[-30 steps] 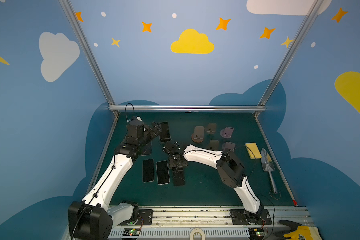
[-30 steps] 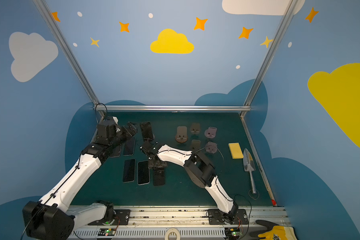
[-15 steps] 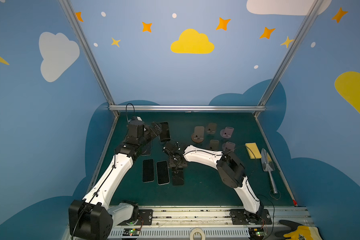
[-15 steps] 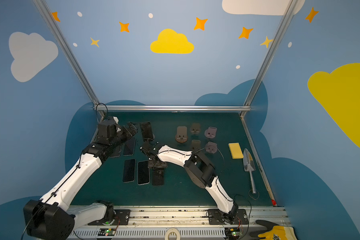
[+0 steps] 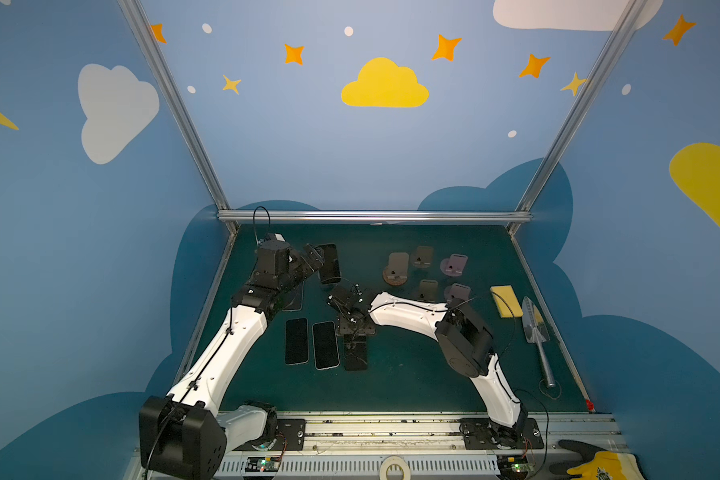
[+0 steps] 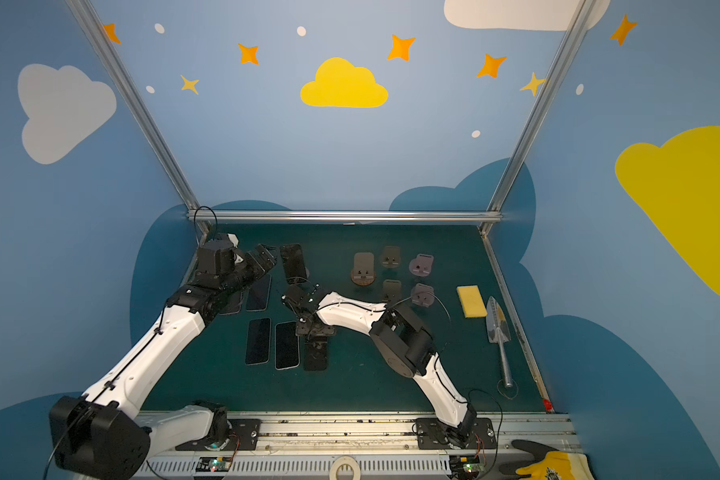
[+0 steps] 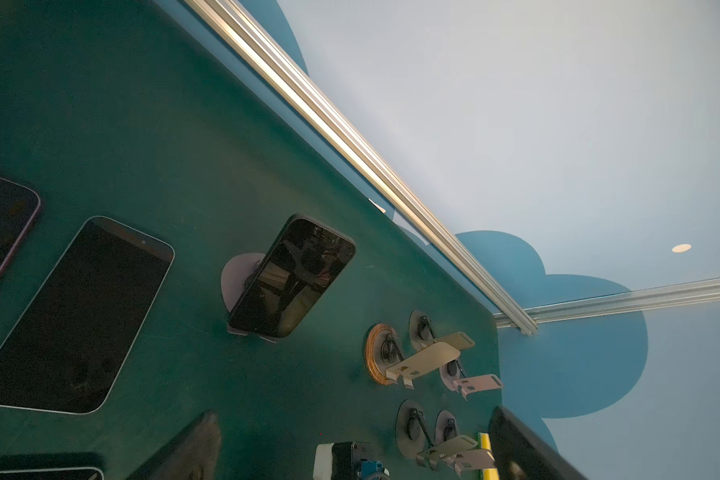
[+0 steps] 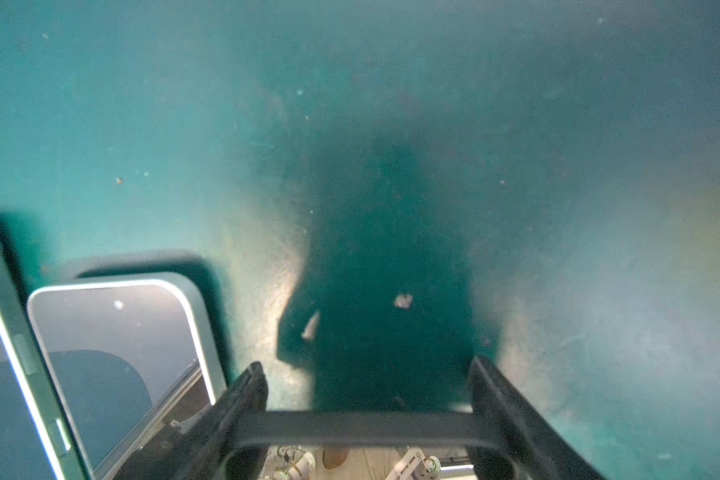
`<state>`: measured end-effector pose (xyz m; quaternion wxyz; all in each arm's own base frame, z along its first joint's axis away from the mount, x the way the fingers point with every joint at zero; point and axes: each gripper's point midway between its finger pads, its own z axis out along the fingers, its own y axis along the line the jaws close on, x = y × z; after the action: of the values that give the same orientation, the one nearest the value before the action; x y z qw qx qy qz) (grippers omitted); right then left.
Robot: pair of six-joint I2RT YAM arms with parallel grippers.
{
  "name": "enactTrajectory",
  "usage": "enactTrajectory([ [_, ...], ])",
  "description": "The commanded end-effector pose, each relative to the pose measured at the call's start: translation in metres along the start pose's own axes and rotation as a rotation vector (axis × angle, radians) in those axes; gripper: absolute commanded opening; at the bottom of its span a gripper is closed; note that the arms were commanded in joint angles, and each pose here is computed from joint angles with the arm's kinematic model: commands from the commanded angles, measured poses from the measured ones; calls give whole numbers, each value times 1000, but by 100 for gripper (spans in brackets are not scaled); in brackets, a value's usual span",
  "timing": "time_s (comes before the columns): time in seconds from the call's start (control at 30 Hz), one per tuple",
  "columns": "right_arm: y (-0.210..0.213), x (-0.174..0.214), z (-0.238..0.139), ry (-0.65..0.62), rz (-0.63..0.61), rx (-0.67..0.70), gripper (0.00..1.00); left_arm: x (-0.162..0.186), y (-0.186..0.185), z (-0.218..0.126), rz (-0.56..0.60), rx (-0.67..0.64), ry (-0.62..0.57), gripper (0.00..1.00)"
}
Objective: Remove the phone from the phone stand
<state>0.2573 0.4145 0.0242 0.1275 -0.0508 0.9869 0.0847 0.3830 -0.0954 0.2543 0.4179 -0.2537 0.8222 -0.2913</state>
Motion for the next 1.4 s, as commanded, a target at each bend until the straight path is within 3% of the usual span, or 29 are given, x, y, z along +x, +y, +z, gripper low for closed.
enactTrajectory([
  [0.0,10,25,25,66,7,-41,77,4,1,5,-3,3,20,100],
  [0.37,12,24,12,58,-31,-44,78,5,1,6,-8,4,24,100],
  [0.87,20,-11,-65,-95,-119,-108,82,-3,6,1,-6,-16,-8,100],
  [1.37,1,-49,-141,-296,-186,-92,83,-9,14,0,-16,-44,-31,100],
])
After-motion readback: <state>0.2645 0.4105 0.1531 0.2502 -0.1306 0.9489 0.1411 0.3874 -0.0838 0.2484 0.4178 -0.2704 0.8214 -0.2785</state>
